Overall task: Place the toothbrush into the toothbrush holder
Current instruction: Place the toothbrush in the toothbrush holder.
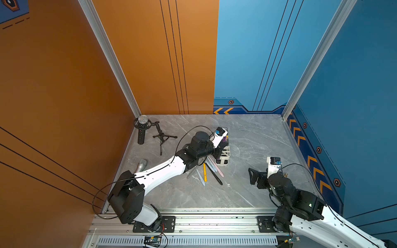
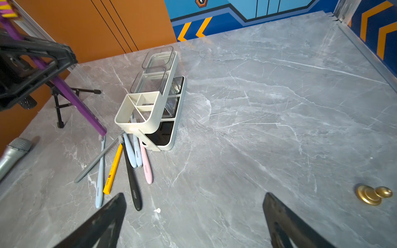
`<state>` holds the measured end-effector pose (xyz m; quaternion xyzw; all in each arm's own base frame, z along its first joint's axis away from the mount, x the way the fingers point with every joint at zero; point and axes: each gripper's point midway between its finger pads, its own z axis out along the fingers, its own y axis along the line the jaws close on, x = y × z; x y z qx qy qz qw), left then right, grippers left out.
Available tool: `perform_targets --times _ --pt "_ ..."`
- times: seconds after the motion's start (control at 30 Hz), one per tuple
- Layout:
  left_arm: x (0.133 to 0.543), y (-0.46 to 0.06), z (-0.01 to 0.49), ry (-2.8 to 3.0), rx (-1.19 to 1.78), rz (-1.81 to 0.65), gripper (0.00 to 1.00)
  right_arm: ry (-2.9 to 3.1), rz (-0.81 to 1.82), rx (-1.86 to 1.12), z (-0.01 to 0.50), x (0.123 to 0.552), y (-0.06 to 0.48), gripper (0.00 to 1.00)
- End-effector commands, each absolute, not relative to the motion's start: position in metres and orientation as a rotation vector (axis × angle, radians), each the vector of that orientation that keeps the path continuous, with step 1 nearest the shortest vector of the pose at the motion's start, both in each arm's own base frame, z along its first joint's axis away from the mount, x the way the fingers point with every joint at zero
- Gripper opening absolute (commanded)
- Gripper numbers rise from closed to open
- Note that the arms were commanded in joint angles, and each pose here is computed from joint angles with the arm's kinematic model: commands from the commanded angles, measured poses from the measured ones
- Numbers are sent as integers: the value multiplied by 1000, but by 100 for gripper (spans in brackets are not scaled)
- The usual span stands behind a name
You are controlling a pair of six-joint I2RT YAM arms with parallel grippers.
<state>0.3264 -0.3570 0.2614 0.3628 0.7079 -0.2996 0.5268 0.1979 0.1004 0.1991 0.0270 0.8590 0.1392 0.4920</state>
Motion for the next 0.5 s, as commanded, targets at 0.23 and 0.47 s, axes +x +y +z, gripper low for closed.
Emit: perform_targets --times 0.23,0.47 --pt "356 -381 303 1440 841 -638 0 2174 164 39 175 204 91 100" --pt "373 -396 293 1406 840 -642 0 2151 176 10 180 204 91 100"
